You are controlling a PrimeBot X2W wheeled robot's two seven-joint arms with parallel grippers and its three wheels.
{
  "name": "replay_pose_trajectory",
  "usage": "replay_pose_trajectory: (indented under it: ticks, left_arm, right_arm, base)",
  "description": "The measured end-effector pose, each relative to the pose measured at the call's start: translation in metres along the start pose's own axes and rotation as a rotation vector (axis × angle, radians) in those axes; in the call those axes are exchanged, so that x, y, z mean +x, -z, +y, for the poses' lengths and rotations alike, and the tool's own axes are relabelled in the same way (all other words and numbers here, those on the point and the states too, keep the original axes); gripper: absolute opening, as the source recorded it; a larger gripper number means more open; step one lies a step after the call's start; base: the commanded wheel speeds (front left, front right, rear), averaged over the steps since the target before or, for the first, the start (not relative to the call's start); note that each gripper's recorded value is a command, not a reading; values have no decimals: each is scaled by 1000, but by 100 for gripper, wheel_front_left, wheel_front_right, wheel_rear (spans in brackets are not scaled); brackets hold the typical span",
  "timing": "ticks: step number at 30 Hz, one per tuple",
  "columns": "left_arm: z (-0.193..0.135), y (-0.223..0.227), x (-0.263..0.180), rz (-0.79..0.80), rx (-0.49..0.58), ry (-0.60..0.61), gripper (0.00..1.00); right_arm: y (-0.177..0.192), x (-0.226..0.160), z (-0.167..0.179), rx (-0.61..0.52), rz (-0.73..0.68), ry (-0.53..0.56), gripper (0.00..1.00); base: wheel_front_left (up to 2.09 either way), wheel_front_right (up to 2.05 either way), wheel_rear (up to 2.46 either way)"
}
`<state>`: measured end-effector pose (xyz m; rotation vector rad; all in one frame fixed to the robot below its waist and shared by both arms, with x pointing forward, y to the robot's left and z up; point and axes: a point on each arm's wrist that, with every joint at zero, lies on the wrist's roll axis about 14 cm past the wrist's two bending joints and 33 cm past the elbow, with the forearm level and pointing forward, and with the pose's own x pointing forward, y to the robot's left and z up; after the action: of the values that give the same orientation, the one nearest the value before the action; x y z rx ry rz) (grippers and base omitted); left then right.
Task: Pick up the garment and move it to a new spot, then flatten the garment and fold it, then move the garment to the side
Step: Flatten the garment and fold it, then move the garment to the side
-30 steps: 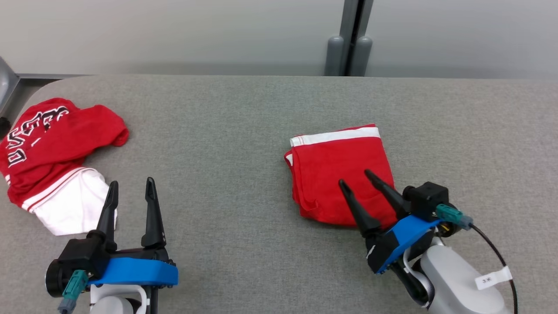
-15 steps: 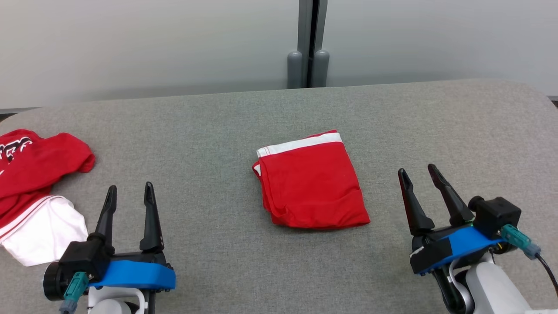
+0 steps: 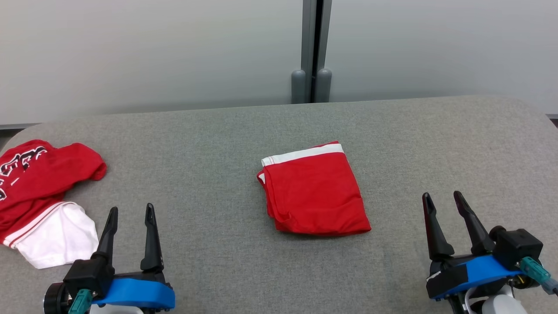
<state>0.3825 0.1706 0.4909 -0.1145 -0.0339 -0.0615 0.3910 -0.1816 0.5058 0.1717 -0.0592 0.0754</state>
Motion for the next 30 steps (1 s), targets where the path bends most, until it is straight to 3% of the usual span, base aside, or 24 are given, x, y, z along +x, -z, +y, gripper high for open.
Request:
replay_pose_trajectory:
  ticks: [21, 30]
  left_arm:
    - [16, 0, -14, 5, 18, -59, 100]
    - [20, 3, -6, 10, 19, -67, 100]
  right_arm:
    - [10, -8, 11, -22, 73, -9, 100]
    - [-11, 44, 50, -63, 39, -130, 100]
  base:
    - [0, 0, 0]
    - [0, 0, 0]
